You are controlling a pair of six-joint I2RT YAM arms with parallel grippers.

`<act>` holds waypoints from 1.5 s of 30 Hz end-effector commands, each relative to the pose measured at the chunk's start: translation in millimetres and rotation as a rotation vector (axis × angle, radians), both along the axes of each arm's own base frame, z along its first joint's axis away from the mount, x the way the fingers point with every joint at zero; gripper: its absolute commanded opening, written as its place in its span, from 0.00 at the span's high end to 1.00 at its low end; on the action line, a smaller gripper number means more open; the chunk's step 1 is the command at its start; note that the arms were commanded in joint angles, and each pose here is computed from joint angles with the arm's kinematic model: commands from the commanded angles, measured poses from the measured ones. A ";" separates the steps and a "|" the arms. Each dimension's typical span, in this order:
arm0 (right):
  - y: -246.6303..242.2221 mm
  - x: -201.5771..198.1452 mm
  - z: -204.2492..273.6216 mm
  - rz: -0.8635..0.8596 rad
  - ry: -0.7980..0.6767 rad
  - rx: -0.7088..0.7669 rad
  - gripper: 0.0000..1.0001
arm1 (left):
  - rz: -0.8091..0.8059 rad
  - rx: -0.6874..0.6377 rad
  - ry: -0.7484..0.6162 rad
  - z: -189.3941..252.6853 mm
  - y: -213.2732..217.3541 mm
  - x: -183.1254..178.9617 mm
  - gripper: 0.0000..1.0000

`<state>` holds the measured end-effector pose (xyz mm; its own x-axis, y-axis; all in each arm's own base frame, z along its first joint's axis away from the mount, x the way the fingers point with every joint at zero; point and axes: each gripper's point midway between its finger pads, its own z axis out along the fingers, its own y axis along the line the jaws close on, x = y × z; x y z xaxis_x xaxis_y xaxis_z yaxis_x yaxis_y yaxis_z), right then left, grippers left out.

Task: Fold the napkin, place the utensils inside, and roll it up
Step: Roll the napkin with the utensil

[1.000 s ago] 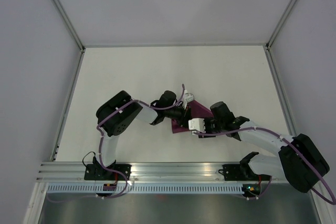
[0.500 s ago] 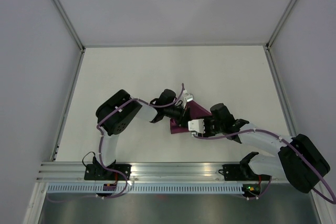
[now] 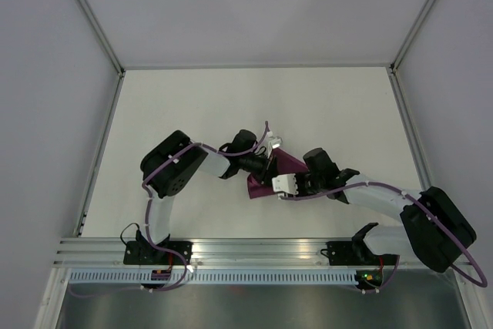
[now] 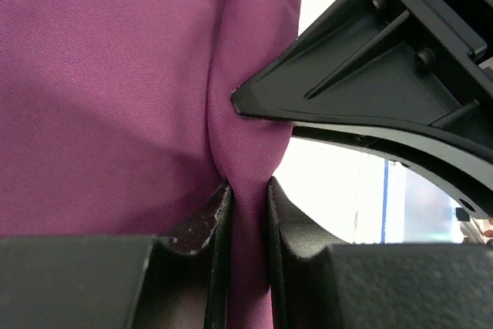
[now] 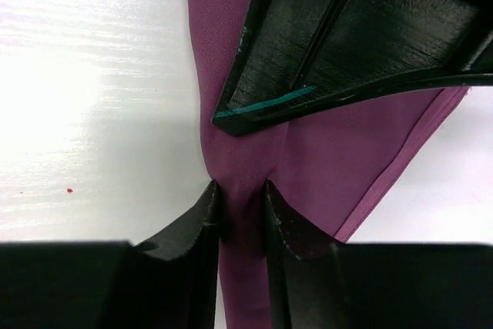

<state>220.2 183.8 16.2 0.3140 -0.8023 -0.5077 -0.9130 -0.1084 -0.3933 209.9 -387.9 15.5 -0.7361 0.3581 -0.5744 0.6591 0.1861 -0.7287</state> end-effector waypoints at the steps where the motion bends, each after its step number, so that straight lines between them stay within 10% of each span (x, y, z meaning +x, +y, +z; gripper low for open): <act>1: -20.5 -19.7 -29.1 -0.009 0.133 -0.128 0.73 | 0.035 0.288 0.149 -72.9 48.8 -35.8 0.89; 20: -18.9 -37.8 -30.6 0.026 0.601 -0.236 0.89 | 0.370 0.179 -0.231 7.2 50.2 36.6 0.57; 31: -18.7 -22.2 -32.2 -0.010 0.911 -0.246 0.90 | 0.929 0.153 -0.544 64.8 140.4 80.7 0.48; 45: -14.7 -0.9 -53.2 -0.093 1.090 -0.297 0.91 | 0.629 0.121 -1.051 114.6 94.4 33.9 0.36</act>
